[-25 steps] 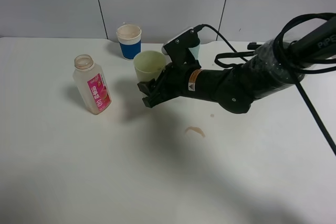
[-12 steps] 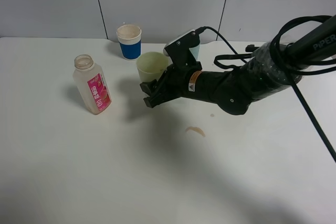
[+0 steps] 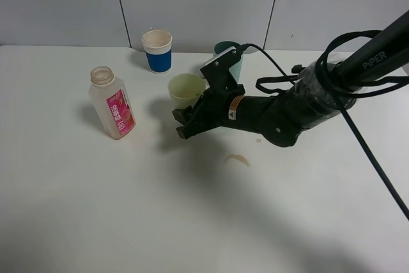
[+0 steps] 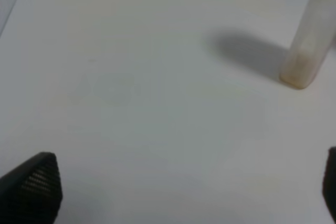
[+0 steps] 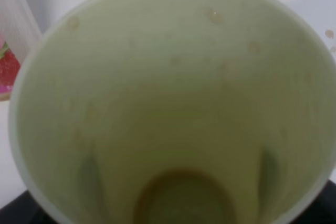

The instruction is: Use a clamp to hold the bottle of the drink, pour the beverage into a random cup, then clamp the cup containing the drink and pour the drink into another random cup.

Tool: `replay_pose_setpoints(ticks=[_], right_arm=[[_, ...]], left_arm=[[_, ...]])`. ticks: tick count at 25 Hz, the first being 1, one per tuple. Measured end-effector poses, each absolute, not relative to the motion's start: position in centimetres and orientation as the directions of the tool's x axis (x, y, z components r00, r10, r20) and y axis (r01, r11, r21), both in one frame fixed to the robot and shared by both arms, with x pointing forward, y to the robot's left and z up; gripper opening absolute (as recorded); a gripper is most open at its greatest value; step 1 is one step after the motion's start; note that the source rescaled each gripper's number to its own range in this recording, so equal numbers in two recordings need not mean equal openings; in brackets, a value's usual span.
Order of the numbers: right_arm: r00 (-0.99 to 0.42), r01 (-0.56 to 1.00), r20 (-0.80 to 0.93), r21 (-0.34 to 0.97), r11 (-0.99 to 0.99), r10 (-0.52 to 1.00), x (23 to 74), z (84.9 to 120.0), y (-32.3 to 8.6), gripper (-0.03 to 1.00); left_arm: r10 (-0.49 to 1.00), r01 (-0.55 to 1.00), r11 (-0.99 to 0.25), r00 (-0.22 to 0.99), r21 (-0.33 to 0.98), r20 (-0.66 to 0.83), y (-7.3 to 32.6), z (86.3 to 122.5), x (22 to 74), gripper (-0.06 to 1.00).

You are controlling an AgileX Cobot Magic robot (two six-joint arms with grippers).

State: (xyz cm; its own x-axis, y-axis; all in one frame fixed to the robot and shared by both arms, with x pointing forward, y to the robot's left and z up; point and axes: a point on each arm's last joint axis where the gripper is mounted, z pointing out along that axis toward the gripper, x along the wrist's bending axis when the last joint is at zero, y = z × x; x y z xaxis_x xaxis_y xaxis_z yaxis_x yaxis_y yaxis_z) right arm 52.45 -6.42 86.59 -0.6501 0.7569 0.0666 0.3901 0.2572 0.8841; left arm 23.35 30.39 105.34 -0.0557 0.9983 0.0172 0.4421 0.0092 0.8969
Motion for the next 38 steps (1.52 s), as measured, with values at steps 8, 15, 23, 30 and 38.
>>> replay_pose_setpoints(ticks=[8,15,23,30,38], right_arm=[[-0.653,0.386,0.063,0.885,0.26,0.755,52.5,86.6,-6.4,0.0],[-0.655,0.37,0.064,0.896,0.245,0.753,52.5,86.7,-6.3,0.0],[-0.654,0.375,0.063,0.892,0.25,0.754,52.5,86.7,-6.4,0.91],[-0.65,0.393,0.051,0.876,0.279,0.758,52.3,88.9,-6.7,0.99],[-0.646,0.318,0.024,0.917,0.241,0.763,50.9,97.6,-7.9,1.0]], left_arm=[[0.998,0.442,0.009,-0.056,0.897,0.017,30.4,105.3,23.3,1.0],[0.998,0.442,0.009,-0.056,0.897,0.017,30.4,105.3,23.3,1.0],[0.998,0.442,0.009,-0.056,0.897,0.017,30.4,105.3,23.3,1.0],[0.998,0.442,0.009,-0.056,0.897,0.017,30.4,105.3,23.3,1.0],[0.998,0.442,0.009,-0.056,0.897,0.017,30.4,105.3,23.3,1.0]])
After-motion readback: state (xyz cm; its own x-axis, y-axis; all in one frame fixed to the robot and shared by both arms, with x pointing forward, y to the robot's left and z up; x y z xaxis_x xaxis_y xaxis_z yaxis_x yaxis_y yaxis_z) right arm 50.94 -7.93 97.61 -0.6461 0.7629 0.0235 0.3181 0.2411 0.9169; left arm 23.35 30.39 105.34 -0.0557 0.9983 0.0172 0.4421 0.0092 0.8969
